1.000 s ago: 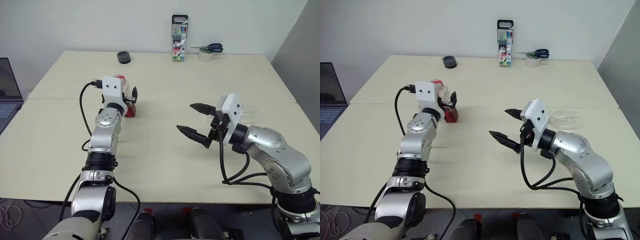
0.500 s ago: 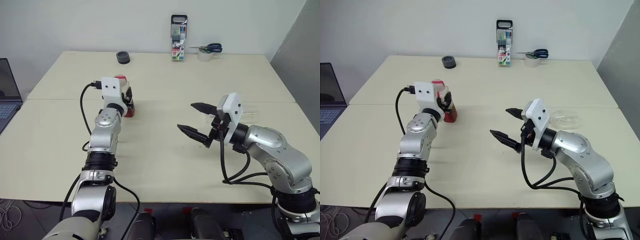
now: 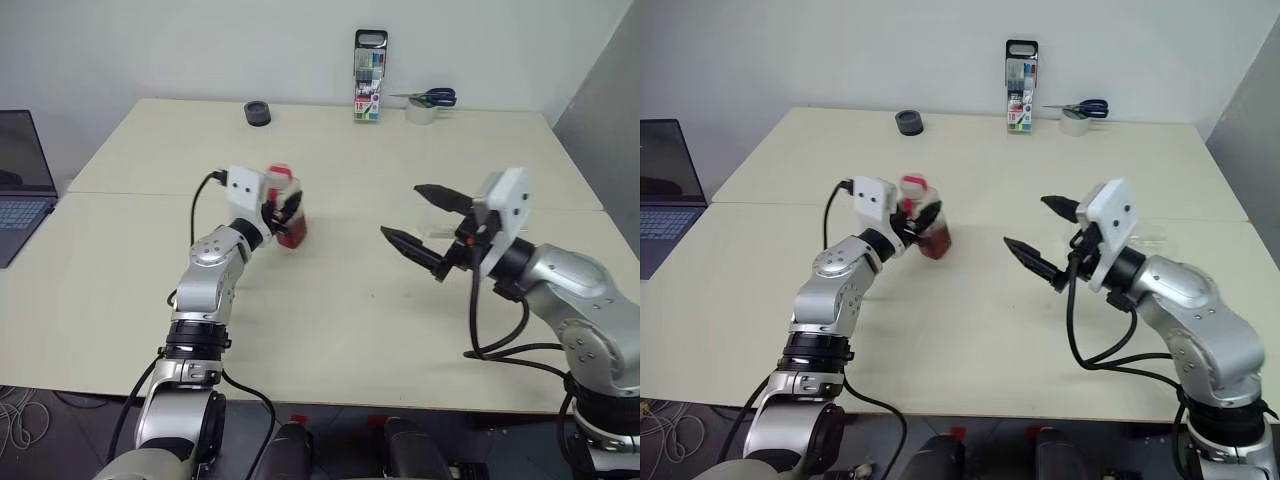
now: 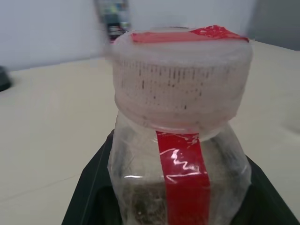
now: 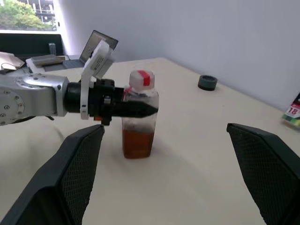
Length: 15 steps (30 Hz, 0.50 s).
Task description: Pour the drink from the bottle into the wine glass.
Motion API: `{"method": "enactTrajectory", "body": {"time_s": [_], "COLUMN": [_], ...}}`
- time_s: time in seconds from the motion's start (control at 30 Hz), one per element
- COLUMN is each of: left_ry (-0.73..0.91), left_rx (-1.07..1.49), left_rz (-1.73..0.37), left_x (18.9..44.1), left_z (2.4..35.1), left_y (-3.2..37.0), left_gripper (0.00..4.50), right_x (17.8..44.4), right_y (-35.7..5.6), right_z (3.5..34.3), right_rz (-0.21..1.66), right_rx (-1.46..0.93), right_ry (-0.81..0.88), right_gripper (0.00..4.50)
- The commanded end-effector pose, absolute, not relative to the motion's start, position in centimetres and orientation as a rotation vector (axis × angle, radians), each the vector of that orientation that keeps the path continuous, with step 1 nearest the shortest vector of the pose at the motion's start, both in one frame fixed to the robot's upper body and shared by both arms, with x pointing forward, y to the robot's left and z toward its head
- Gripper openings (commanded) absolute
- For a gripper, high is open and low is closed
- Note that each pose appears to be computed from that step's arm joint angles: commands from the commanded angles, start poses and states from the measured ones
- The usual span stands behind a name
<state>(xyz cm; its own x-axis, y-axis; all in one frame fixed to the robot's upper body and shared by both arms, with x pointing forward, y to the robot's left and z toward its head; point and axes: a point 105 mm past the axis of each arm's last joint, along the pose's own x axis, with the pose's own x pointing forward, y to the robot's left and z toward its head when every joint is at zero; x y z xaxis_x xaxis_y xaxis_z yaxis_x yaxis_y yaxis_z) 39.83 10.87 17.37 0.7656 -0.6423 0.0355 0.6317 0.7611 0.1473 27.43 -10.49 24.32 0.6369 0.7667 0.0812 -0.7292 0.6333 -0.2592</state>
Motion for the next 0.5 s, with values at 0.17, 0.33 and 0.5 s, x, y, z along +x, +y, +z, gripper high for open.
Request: {"method": "enactTrajectory", "body": {"time_s": [0.17,0.33,0.5], "left_ry": [-0.165,-0.153,-0.158], "left_rx": [0.165,0.2,0.227], "left_rz": [-1.267,-1.436,-1.479], "left_x": [35.8,34.7,34.5], "left_z": [19.4,19.2,19.0], "left_y": [3.8,2.7,2.2], "left_gripper": [1.81,1.81,1.81], "right_x": [26.1,26.8,27.2], "right_y": [-8.4,-7.1,-6.5], "right_z": [25.3,25.2,24.7], "right_rz": [0.873,0.837,0.813], "right_rx": [-0.18,-0.166,-0.164], "right_ry": [-0.177,-0.168,-0.163], "right_gripper": [4.5,4.5,4.5]}}
